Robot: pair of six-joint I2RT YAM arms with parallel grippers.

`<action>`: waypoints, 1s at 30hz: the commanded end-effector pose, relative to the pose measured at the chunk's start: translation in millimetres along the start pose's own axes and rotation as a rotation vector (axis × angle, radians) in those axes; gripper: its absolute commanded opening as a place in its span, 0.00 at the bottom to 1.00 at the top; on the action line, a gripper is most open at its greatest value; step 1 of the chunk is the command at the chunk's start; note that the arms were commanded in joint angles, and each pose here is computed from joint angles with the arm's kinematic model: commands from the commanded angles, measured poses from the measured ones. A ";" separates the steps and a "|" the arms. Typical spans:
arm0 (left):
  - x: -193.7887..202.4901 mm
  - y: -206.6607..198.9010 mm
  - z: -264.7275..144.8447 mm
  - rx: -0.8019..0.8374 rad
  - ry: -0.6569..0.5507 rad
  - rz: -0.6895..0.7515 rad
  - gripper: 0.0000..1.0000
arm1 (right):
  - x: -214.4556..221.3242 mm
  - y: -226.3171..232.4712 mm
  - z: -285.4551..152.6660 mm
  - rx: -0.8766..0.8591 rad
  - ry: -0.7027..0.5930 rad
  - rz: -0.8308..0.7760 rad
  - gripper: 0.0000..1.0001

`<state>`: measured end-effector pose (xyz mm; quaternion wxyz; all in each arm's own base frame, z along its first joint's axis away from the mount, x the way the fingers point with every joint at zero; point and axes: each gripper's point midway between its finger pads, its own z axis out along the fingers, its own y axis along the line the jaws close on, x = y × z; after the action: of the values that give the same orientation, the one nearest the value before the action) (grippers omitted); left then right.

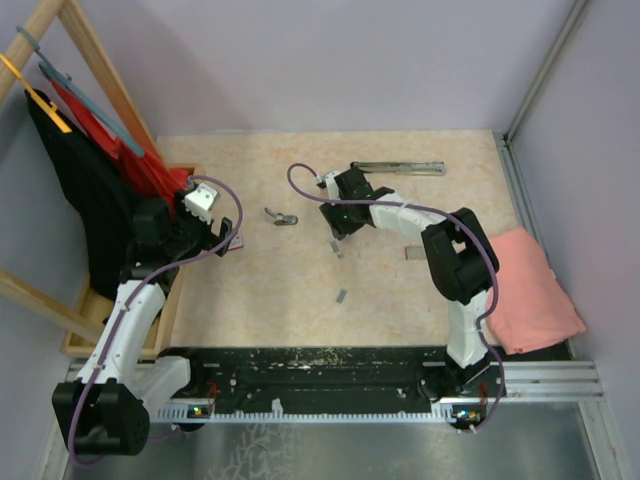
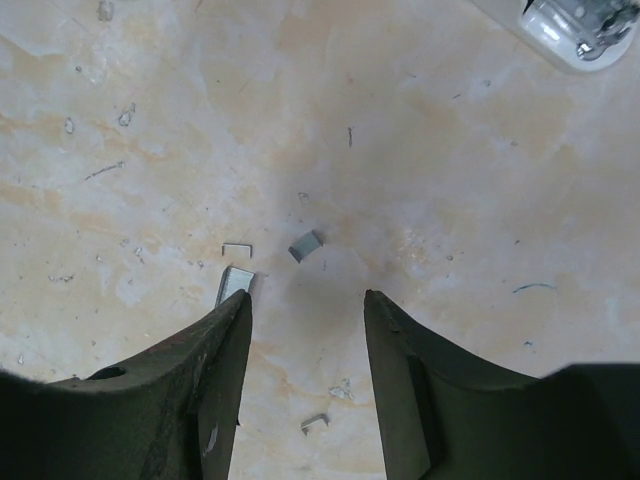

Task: Unload the staples from the stapler
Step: Pick up the staple from the center of the board.

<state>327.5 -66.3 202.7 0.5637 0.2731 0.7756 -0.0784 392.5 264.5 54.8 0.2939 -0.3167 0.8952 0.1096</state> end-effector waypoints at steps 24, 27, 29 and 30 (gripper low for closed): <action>-9.0 2.6 -1.3 0.003 -0.024 -0.002 0.99 | 13.4 12.3 22.4 -0.051 0.044 0.026 0.47; -8.3 2.6 -1.1 0.003 -0.024 -0.002 0.99 | 14.7 13.1 22.9 -0.048 0.050 0.018 0.47; -8.3 2.8 -1.0 0.003 -0.024 -0.002 0.99 | 15.3 13.5 23.5 -0.045 0.052 0.013 0.47; -7.6 2.8 -0.9 0.003 -0.022 -0.003 0.99 | 15.7 13.8 23.3 -0.042 0.054 0.008 0.47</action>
<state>327.6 -65.1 202.8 0.5640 0.2720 0.7758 -0.0785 383.0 270.6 26.8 0.2581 -0.3154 0.9046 0.1249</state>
